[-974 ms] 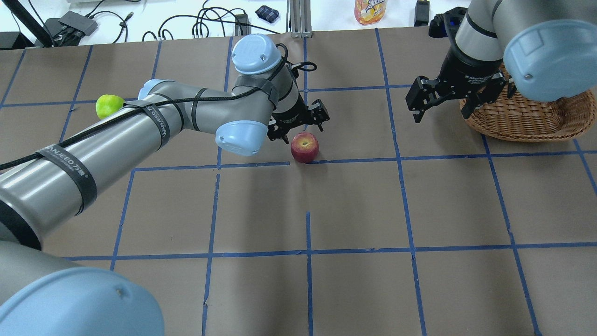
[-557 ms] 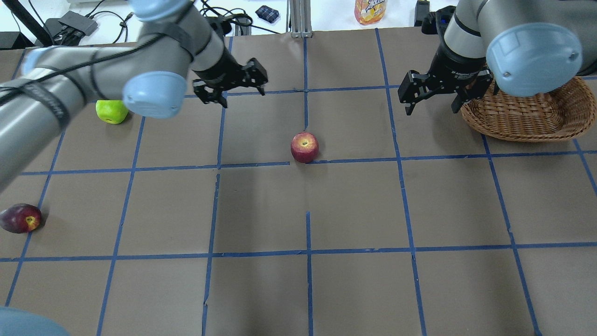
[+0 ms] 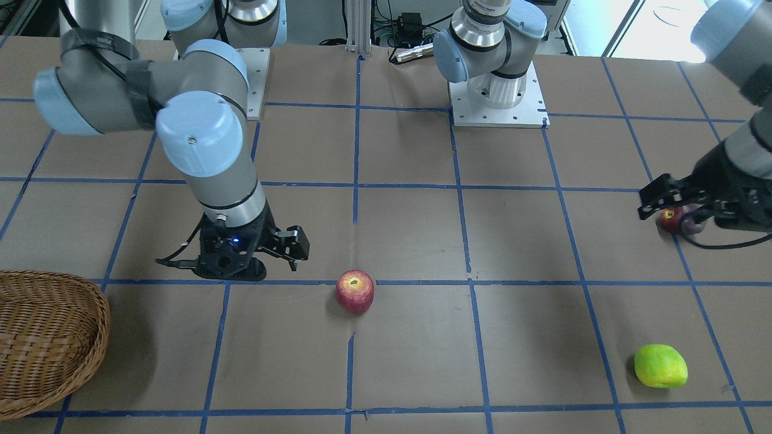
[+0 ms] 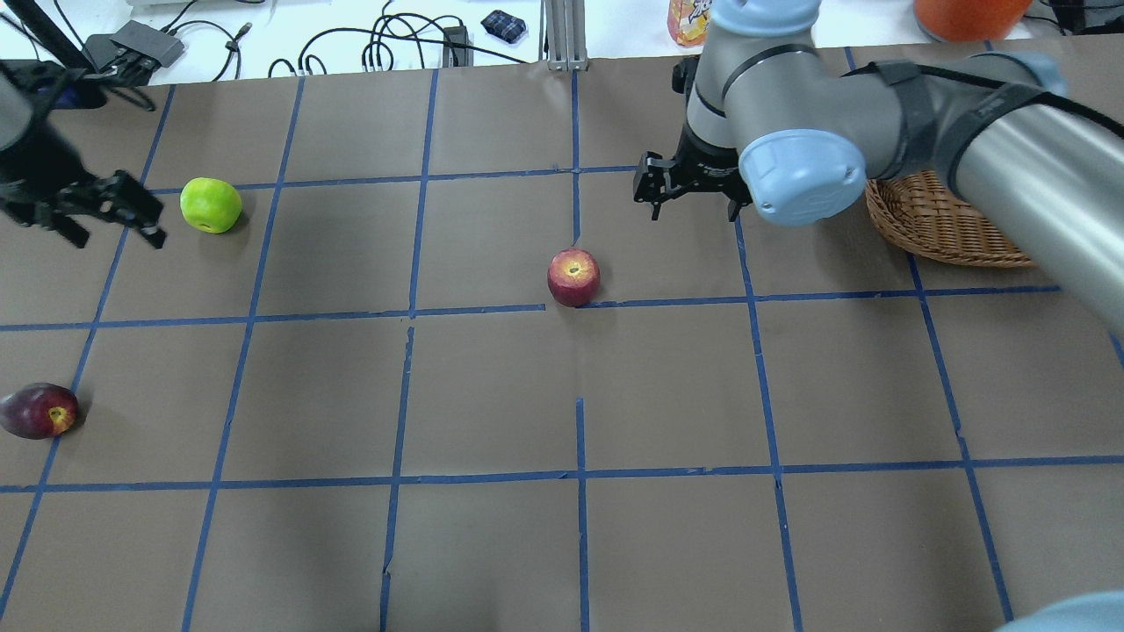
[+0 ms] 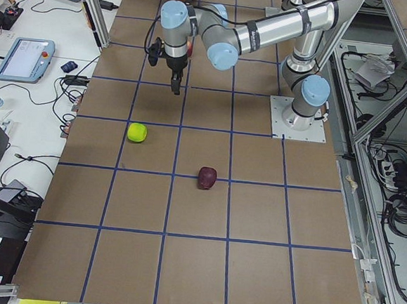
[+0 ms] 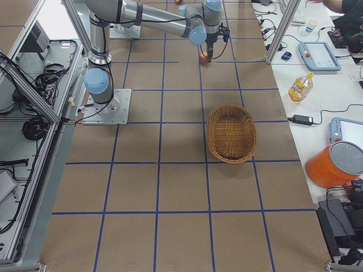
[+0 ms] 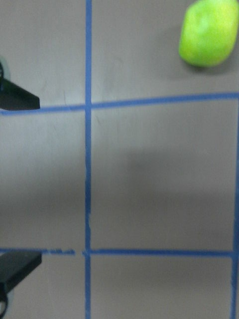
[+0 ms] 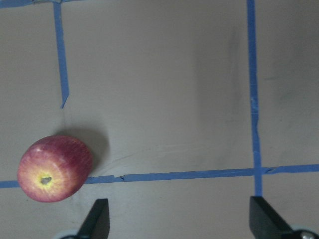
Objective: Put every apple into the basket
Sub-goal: 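Withdraw the left gripper while the right gripper reaches toward the red apple, then grasp the red apple with the right gripper while the left reaches the dark apple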
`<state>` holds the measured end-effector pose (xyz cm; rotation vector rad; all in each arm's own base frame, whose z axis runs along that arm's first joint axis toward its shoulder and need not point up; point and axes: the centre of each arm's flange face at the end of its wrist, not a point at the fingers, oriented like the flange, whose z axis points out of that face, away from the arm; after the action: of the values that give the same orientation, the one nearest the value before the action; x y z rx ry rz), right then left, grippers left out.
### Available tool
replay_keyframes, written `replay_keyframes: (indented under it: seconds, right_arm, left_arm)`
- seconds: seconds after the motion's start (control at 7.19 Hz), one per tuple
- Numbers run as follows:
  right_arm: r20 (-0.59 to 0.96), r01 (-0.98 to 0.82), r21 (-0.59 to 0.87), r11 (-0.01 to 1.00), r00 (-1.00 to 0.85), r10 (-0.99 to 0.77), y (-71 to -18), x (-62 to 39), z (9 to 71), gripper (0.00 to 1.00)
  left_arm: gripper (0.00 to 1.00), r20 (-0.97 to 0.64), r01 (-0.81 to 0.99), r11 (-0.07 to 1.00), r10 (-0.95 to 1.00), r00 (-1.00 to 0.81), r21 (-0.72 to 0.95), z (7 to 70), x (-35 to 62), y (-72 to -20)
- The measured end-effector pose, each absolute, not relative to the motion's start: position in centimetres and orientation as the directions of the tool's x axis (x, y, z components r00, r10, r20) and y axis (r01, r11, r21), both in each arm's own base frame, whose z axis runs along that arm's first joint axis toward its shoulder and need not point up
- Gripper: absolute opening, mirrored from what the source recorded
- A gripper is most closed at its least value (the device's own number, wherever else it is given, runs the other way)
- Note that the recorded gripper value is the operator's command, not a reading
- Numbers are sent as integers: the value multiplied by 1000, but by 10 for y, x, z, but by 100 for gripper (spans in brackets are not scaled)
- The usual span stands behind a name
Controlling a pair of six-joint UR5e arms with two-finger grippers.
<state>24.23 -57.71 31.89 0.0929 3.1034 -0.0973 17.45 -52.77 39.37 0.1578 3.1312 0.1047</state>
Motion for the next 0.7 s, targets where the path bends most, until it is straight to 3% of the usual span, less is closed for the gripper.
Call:
replay_keyframes:
  seconds: [0.28, 0.7]
  right_arm:
    - [-43, 93, -54, 994, -995, 90, -582, 293, 289, 100]
    - [-32, 87, -22, 996, -996, 87, -593, 352, 244, 100]
  left_arm:
    - [100, 52, 143, 985, 139, -989, 99, 362, 295, -474]
    - [100, 90, 210, 973, 201, -975, 100, 288, 356, -442]
